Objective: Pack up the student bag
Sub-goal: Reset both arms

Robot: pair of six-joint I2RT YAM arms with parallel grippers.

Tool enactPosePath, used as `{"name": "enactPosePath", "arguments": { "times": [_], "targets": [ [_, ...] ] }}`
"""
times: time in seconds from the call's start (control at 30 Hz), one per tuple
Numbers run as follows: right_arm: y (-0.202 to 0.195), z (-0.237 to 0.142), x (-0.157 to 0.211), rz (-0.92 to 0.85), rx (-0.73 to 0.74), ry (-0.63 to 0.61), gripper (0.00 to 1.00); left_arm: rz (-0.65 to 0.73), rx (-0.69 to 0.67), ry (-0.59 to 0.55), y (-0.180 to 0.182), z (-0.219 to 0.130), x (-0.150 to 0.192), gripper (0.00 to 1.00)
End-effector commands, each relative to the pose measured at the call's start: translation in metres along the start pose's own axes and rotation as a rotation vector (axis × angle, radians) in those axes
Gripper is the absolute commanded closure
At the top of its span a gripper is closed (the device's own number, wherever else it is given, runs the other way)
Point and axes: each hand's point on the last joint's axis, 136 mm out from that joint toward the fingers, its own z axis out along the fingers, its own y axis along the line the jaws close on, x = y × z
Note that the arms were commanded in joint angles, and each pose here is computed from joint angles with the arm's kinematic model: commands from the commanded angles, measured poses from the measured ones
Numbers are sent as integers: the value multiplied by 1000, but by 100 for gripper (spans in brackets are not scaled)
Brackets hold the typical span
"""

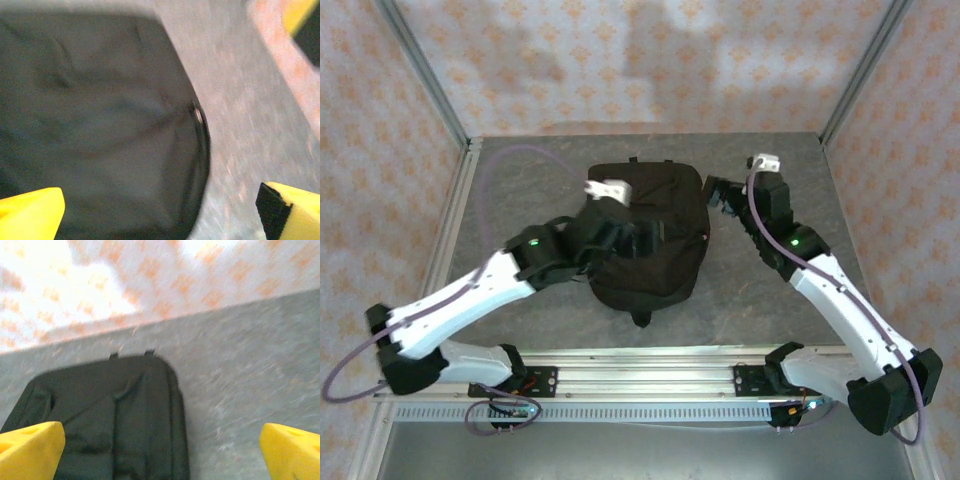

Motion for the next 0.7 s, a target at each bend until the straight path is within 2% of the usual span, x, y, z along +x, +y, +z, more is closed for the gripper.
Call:
{"name": "enactPosePath", "arguments": {
  "times": [0.0, 0.03, 0.07, 0.13, 0.2, 0.3, 0.37, 0.47, 0.53, 0.6, 0.67],
  "targets": [
    [-28, -11, -29, -34, 183, -88, 1, 112, -551, -431, 91, -37, -69, 0],
    [-24, -9, -33, -100, 167, -105, 1, 122, -646, -477, 106, -40, -72, 0],
    [-17, -5, -34, -163, 136, -120, 1, 176, -713, -470, 121, -33, -74, 0],
    [-21, 0, -38, -190, 171, -149, 1, 227, -738, -344, 154, -2, -69, 0],
    [-27, 4, -39, -216, 207, -175, 0, 180, -755, -165, 202, 32, -51, 0],
    [-15, 12, -17, -394, 111, -150, 0, 118, -842, -45, 259, 54, -15, 0],
    [-25, 14, -9, -405, 137, -198, 0, 145, -849, -59, 277, 62, 7, 0],
    [-52, 19, 15, -414, 198, -271, 0, 52, -704, -75, 289, 71, 41, 0],
    [-65, 23, 36, -418, 199, -261, 0, -11, -648, -125, 296, 69, 53, 0],
    [-86, 29, 53, -380, 252, -238, 0, -32, -667, -184, 310, 62, 64, 0],
    [-109, 36, 72, -368, 306, -208, 0, -64, -625, -194, 316, 65, 63, 0]
  ]
}}
